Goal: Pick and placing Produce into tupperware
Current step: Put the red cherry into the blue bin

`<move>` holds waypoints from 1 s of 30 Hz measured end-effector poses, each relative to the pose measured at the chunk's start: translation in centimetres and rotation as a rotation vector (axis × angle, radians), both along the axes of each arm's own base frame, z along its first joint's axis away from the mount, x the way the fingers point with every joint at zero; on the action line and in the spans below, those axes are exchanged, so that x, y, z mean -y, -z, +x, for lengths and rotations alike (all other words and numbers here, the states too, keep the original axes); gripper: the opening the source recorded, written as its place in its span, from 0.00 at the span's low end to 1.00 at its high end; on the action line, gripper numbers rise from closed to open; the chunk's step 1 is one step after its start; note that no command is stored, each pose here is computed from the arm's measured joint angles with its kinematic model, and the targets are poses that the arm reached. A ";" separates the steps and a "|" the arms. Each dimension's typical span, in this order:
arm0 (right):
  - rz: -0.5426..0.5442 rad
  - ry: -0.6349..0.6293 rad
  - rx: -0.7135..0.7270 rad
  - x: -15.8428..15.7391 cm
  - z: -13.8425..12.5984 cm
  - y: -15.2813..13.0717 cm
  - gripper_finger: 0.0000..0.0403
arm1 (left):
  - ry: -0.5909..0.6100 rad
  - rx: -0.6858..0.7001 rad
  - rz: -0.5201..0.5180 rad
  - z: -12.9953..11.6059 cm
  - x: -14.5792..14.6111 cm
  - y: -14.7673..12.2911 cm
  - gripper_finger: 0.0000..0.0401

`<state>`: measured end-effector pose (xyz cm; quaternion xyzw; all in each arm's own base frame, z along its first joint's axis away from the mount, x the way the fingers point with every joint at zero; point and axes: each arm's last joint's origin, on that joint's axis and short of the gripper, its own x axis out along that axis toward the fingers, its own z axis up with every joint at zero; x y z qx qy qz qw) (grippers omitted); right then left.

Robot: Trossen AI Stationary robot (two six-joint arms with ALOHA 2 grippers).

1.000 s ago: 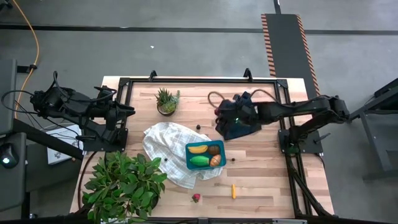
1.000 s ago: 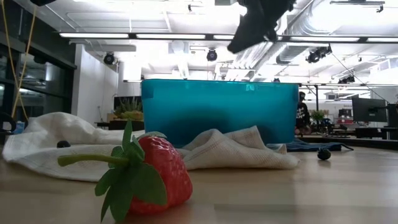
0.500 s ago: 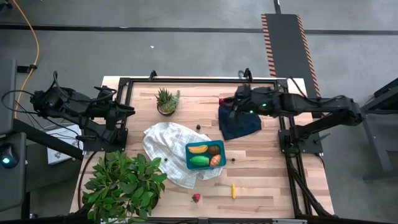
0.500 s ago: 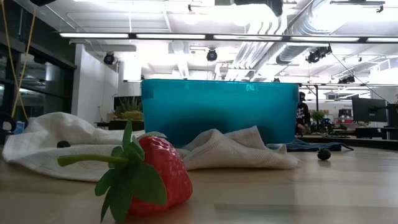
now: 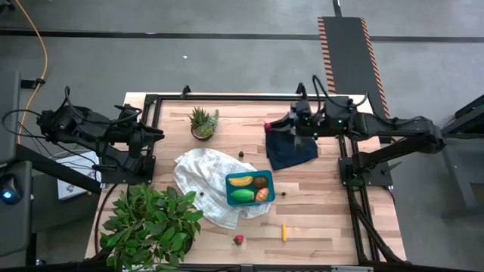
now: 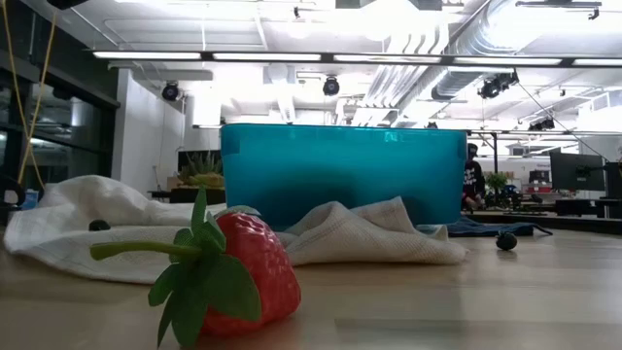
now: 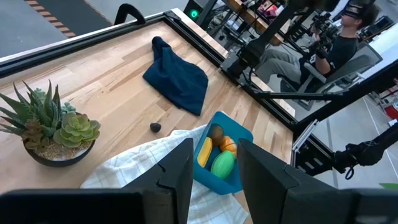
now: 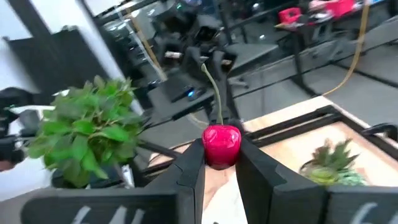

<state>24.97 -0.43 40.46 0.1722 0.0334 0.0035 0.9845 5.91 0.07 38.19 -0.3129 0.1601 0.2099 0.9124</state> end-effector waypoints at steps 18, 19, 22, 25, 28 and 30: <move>0.109 -0.233 -0.143 -0.9 4.4 3.7 0.15 | -0.001 0.001 -0.001 0.0 0.0 0.0 0.28; 0.111 -0.235 -0.155 -1.0 4.5 3.9 0.15 | 0.000 0.001 -0.001 0.0 0.0 0.0 0.28; 0.114 -0.243 -0.196 -1.3 4.8 4.5 0.15 | 0.000 0.002 -0.001 0.0 0.0 0.0 0.28; 0.116 -0.249 -0.229 -1.5 5.2 5.2 0.15 | 0.000 0.002 -0.001 0.0 0.0 0.0 0.28; 0.082 -0.258 -0.282 -1.7 5.9 4.8 0.15 | 0.000 0.002 -0.001 0.0 0.0 0.0 0.28; 0.037 -0.255 -0.340 -1.6 6.4 4.1 0.15 | 0.000 0.002 -0.001 0.0 0.0 0.0 0.28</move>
